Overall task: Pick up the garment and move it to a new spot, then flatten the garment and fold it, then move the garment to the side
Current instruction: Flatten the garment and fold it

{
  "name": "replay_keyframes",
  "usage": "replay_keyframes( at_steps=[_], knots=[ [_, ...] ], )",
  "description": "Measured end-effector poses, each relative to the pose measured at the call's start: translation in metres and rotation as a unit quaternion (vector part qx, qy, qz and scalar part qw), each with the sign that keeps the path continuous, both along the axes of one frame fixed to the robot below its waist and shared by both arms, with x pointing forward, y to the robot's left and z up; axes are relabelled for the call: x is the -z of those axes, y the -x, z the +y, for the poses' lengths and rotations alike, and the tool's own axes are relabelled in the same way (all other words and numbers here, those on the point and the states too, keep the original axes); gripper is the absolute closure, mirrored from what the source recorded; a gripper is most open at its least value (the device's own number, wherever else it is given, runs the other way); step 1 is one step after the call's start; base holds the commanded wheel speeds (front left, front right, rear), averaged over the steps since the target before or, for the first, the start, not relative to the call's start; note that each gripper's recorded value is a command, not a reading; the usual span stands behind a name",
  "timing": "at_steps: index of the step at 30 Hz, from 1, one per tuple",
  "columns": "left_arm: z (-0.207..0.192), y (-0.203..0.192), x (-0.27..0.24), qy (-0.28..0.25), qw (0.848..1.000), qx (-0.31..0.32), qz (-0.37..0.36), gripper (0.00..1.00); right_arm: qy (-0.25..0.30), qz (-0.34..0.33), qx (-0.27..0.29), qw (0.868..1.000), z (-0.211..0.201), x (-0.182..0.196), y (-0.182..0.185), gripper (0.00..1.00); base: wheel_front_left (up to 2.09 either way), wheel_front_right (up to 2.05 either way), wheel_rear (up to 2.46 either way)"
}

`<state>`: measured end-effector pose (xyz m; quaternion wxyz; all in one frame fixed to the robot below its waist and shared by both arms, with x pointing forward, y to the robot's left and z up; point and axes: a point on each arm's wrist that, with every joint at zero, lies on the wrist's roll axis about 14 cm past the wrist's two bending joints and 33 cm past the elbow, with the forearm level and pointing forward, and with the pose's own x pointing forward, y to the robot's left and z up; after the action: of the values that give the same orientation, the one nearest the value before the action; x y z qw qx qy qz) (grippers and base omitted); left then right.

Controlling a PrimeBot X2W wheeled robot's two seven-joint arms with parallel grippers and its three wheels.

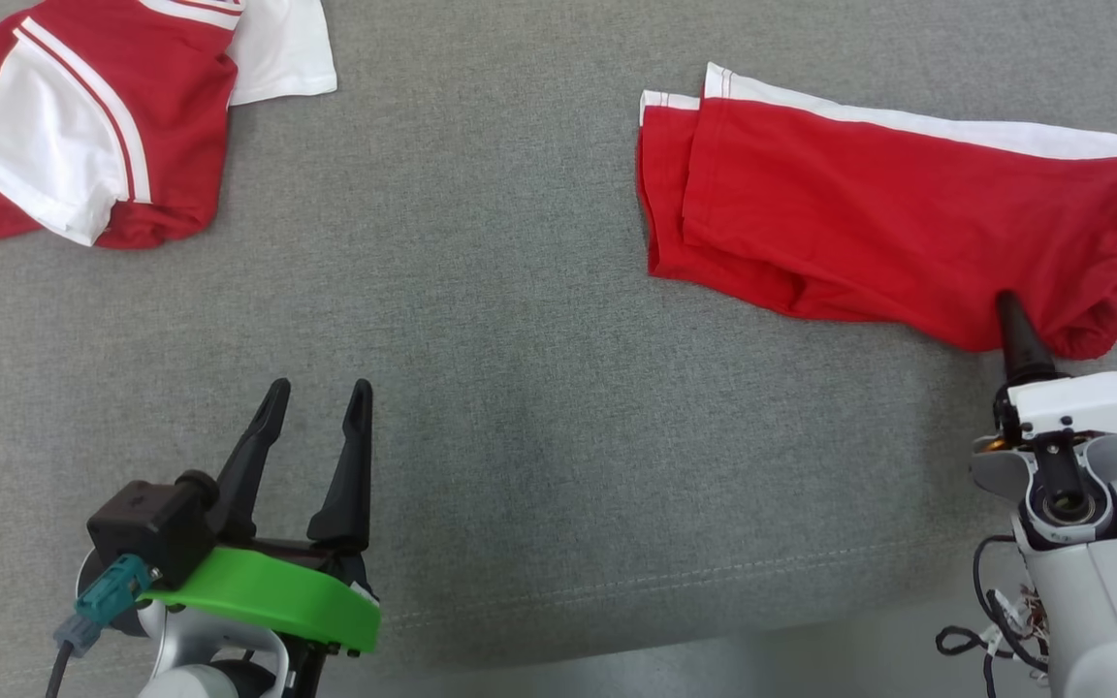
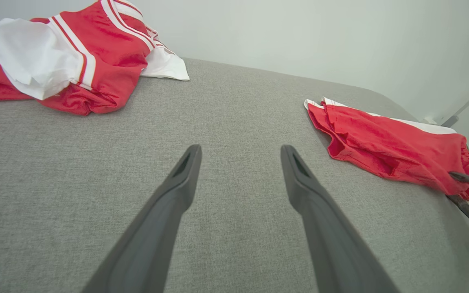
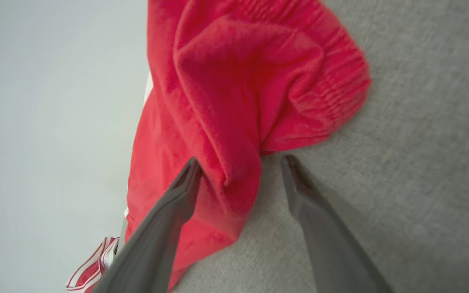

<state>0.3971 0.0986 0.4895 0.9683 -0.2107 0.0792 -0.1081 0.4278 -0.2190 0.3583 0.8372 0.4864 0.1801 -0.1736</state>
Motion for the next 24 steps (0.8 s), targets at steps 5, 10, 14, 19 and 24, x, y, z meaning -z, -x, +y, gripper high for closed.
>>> replay_keyframes(
  at_steps=[5,10,14,19,24],
  knots=[
    [0.001,-0.001,0.002,-0.003,1.0,0.001,0.004,0.0,-0.013,-0.005,0.022,1.0,-0.008,-0.002,-0.009,0.0,0.0,0.0,0.0],
    [0.001,-0.004,0.005,-0.004,1.0,0.001,0.008,0.0,-0.023,-0.008,0.045,0.999,-0.019,-0.002,-0.019,0.65,0.0,0.0,0.0],
    [0.005,-0.007,0.004,-0.007,1.0,-0.005,0.006,0.0,-0.021,-0.012,0.053,0.998,-0.024,-0.003,-0.027,1.0,0.0,0.0,0.0],
    [0.011,-0.008,0.006,-0.01,1.0,-0.015,0.008,0.0,0.008,-0.03,0.04,0.999,-0.027,-0.011,-0.038,1.0,0.0,0.0,0.0],
    [0.011,-0.007,0.004,-0.004,1.0,-0.02,0.005,0.0,0.117,-0.048,-0.01,0.992,-0.046,-0.029,-0.045,1.0,0.0,0.0,0.0]
  ],
)
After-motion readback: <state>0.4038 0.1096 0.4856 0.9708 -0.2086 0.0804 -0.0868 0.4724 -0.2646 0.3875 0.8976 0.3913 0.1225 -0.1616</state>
